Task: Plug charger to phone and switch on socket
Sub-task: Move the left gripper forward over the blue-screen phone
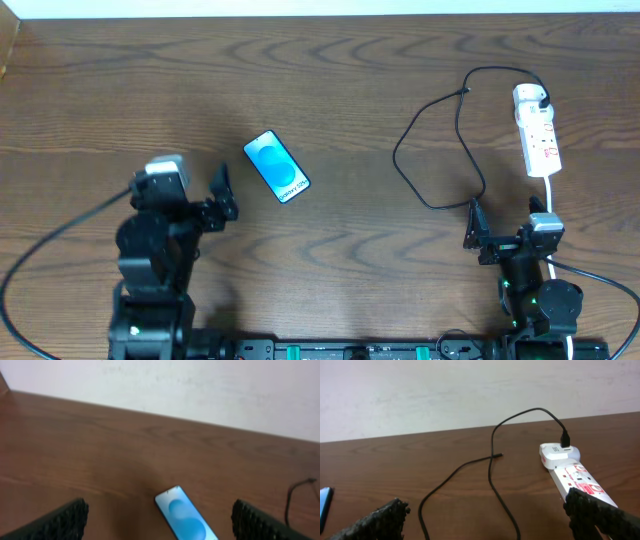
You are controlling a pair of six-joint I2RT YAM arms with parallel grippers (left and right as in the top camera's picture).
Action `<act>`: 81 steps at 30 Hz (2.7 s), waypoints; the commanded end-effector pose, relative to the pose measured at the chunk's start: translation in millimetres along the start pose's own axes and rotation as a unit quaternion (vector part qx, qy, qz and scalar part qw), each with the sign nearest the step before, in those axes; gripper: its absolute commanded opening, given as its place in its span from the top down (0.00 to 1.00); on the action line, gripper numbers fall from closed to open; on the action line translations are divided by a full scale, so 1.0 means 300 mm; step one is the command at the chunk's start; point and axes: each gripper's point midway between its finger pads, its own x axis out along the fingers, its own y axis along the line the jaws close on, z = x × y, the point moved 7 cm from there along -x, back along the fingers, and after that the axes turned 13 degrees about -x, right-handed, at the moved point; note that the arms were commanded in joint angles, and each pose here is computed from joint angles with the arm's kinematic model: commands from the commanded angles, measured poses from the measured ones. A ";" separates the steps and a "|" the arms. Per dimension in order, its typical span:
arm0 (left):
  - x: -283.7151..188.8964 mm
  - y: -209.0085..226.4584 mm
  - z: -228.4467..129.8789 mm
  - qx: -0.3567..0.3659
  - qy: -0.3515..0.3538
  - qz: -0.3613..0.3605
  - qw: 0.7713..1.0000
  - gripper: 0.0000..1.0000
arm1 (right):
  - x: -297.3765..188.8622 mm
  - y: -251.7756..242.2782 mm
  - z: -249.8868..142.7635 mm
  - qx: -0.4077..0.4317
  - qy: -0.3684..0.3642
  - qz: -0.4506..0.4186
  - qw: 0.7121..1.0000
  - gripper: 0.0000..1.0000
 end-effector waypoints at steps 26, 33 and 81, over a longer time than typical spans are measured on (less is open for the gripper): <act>-0.025 -0.179 0.336 -0.032 0.100 -0.010 0.994 0.08 | 0.000 -0.002 -0.002 -0.006 0.001 -0.003 1.000 0.01; 0.027 -0.146 0.338 -0.130 0.102 0.054 0.985 0.08 | 0.000 -0.002 -0.002 -0.006 0.001 -0.003 1.000 0.01; 0.180 -0.183 0.179 -0.246 0.305 0.274 0.878 0.02 | 0.000 -0.002 -0.002 -0.006 0.001 -0.003 1.000 0.01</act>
